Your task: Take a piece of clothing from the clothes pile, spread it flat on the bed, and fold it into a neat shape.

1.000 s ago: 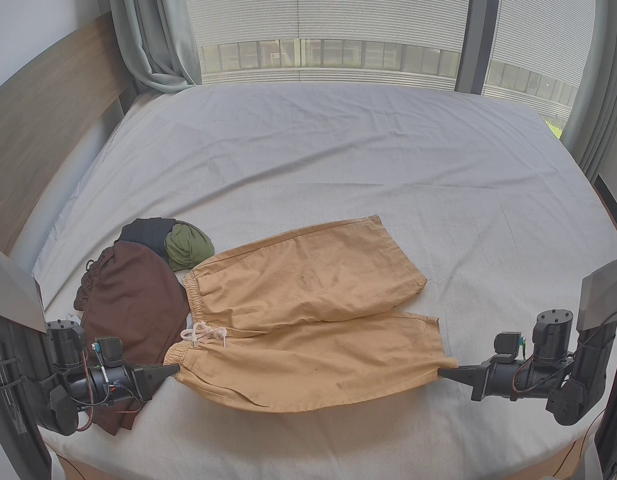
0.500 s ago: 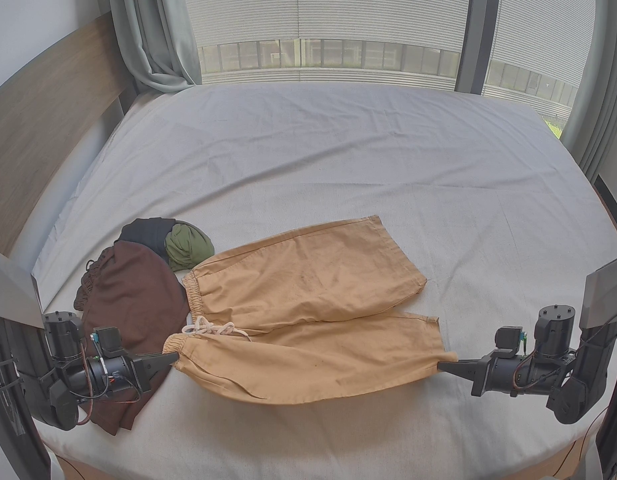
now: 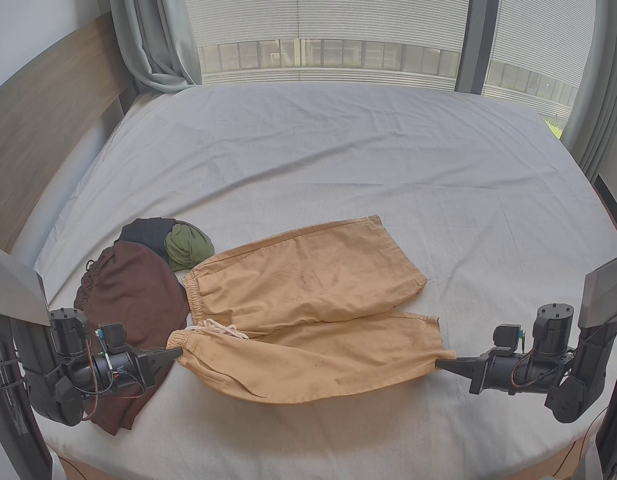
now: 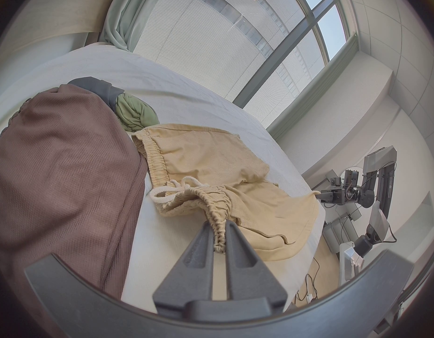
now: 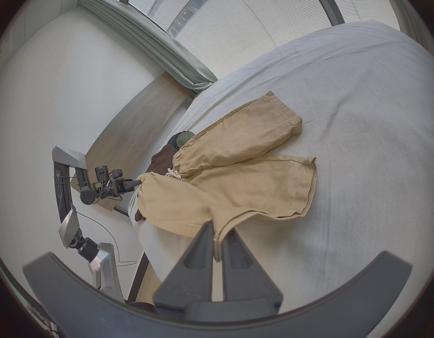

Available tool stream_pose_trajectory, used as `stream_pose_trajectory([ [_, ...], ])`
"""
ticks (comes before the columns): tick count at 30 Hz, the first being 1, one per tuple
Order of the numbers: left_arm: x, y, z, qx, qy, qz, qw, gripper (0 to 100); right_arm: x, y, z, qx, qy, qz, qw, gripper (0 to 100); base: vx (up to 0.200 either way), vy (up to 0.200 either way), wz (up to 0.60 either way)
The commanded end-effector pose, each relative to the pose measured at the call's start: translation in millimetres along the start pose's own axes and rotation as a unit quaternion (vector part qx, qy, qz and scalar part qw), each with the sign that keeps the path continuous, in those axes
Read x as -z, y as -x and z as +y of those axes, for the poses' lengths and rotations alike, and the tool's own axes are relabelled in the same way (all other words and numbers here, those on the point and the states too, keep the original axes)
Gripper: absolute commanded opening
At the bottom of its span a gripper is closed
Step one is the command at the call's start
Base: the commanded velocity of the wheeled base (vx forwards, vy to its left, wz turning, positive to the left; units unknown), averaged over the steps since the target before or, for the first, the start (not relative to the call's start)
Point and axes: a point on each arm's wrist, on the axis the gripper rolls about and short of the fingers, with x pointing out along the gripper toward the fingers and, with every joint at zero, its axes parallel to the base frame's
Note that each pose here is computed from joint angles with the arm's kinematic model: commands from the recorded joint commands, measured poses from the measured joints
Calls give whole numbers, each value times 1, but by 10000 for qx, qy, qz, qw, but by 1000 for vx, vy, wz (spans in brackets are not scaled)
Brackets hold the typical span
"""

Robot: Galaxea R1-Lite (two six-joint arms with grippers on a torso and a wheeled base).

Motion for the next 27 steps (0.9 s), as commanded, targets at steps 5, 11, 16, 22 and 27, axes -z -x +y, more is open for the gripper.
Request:
stream_pose_trajectory([
  [5,-9,-4,3,24,-72,-157,9998,0,-23,-10,3,-86,-4,-470,9989,0,0,0,0],
  [11,-14,-4,2,32,153,-253,9996,0,-41,-15,5,-147,-30,-830,9964,0,0,0,0],
  [16,-19,-1,2,8,286,-356,9990,0,-49,-19,6,-214,53,-975,9950,0,0,0,0],
  [22,-25,2,-2,33,451,-454,9979,0,-57,-22,6,-276,153,-1115,9933,0,0,0,0],
  [27,-28,1,-3,49,440,-490,9978,0,-68,-24,8,-338,236,-1300,9907,0,0,0,0],
])
